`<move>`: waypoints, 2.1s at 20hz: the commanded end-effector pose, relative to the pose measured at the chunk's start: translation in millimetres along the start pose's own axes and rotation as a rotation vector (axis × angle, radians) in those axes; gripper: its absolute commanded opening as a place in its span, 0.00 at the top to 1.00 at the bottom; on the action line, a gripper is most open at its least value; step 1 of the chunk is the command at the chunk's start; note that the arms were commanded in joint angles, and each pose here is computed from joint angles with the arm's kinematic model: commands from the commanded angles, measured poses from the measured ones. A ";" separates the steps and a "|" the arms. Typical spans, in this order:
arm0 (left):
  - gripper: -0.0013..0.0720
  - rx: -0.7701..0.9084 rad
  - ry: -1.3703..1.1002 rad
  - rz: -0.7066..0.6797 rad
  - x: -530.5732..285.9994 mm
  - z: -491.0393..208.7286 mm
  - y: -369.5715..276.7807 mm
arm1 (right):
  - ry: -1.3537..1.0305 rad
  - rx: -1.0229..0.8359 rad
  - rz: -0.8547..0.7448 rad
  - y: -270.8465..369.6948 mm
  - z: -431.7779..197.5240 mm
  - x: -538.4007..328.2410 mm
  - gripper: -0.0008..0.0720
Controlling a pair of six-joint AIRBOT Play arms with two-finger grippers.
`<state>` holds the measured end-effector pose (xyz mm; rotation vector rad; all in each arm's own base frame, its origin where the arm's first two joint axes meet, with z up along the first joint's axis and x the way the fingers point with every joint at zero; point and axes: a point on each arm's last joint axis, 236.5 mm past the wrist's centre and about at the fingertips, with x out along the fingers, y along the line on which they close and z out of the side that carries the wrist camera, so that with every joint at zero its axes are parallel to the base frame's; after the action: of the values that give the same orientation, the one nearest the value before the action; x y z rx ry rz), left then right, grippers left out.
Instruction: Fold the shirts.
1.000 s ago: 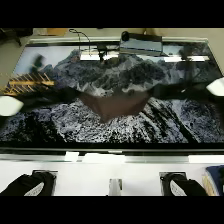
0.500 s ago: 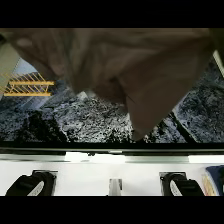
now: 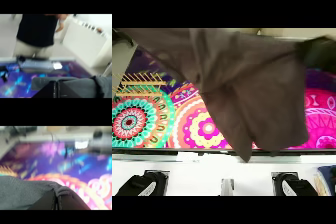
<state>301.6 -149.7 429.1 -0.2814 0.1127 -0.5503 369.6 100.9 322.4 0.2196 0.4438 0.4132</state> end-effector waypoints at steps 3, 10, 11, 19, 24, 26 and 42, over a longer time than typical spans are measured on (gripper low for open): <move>0.93 -0.122 0.357 0.112 44.5 -128.2 55.0 | 0.574 0.309 0.122 -38.3 -147.8 127.8 0.94; 0.93 -0.246 0.471 0.169 48.2 -186.4 74.0 | 0.828 0.572 0.294 -19.2 -211.3 158.0 0.29; 0.93 -0.243 0.472 0.171 48.1 -186.5 74.5 | 0.876 0.504 0.242 -27.8 -220.5 143.9 0.23; 0.93 -0.238 0.473 0.176 48.5 -187.3 76.2 | 1.150 0.577 -0.016 -51.5 -372.3 59.0 0.11; 0.93 -0.239 0.475 0.174 48.5 -187.7 75.5 | 1.110 0.830 -0.026 -34.6 -431.5 63.8 0.11; 0.93 -0.239 0.475 0.175 48.5 -187.6 75.7 | 1.070 0.879 -0.016 -29.3 -432.2 71.7 0.12; 0.93 -0.108 -0.133 0.142 13.6 27.6 54.1 | 0.055 -0.022 -0.087 -20.2 -43.2 52.7 0.95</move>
<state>355.6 -136.3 327.9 -0.3674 0.3609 -0.4141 383.8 162.3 89.2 0.4324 0.9472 0.4011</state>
